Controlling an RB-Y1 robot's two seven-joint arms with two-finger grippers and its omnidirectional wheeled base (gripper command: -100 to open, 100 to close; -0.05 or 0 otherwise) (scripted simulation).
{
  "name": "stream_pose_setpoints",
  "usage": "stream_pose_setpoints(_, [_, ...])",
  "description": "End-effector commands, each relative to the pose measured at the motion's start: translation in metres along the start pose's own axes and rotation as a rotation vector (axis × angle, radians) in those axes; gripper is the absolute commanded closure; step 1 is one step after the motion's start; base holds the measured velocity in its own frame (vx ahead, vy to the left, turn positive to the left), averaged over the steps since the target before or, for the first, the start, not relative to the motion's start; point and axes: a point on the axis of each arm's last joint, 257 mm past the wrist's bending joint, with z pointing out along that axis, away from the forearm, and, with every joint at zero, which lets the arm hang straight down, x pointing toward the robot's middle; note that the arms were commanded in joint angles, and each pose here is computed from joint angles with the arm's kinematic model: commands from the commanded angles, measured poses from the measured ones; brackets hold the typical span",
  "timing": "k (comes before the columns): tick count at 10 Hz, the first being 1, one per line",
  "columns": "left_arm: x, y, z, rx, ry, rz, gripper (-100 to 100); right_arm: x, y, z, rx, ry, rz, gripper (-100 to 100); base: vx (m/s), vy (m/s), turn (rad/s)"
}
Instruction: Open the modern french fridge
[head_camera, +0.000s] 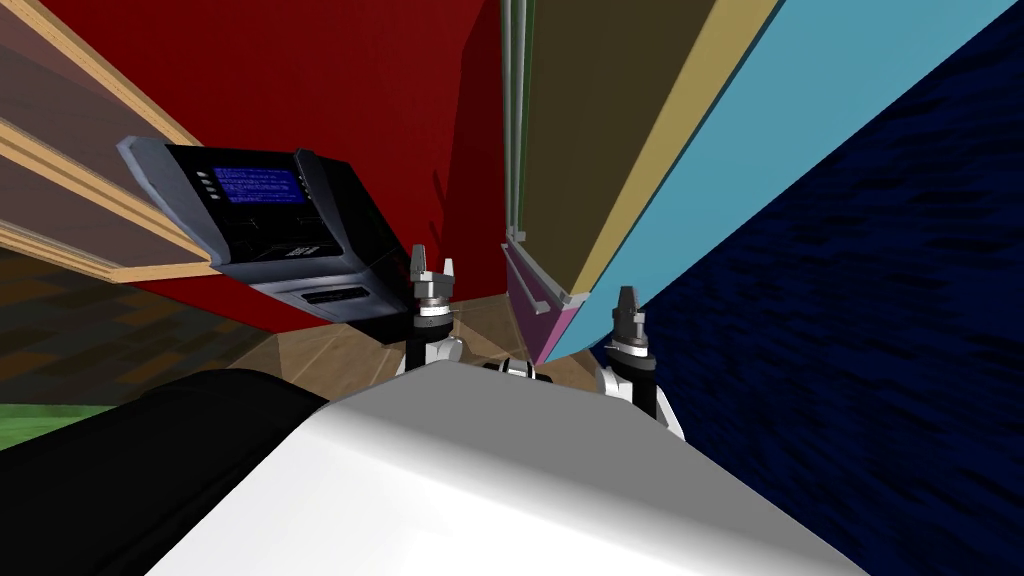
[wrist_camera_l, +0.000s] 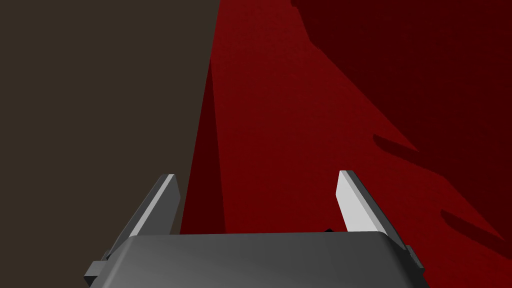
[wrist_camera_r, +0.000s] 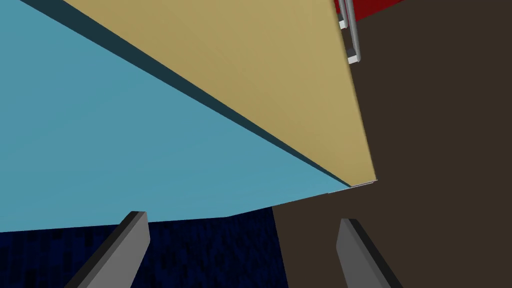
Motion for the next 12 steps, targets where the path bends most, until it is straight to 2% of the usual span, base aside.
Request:
stream_pose_setpoints(1, [0.000,0.000,0.000,0.000,0.000,0.000,0,0.010,-0.006,-0.003,-0.009,0.017,-0.081,-100,0.021,0.041,-0.063])
stream_pose_setpoints(3, [0.000,0.000,0.000,0.000,0.000,0.000,0,0.010,-0.006,-0.003,-0.009,0.017,-0.131,-100,0.012,0.031,-0.024])
stream_pose_setpoints(4, [0.000,0.000,0.000,0.000,0.000,0.000,0,0.018,-0.011,-0.005,-0.016,0.032,-0.168,-100,0.026,0.044,-0.063])
stream_pose_setpoints(6, [0.000,0.000,0.000,0.000,0.000,0.000,0,0.018,-0.011,-0.005,-0.017,0.032,-0.224,-100,0.016,0.034,-0.023])
stream_pose_setpoints(7, [0.000,0.000,0.000,0.000,0.000,0.000,0,0.028,-0.016,-0.008,-0.025,0.048,-0.259,-100,0.022,0.036,-0.077])
stream_pose_setpoints(9, [0.000,0.000,0.000,0.000,0.000,0.000,0,0.028,-0.016,-0.008,-0.027,0.047,-0.317,-100,0.016,0.036,-0.016])
stream_pose_setpoints(10, [0.000,0.000,0.000,0.000,0.000,0.000,0,0.037,-0.021,-0.012,-0.035,0.063,-0.351,-100,0.014,0.042,-0.070])
stream_pose_setpoints(12, [0.000,0.000,0.000,0.000,0.000,0.000,0,0.037,-0.021,-0.012,-0.037,0.062,-0.409,-100,0.011,0.031,-0.017])
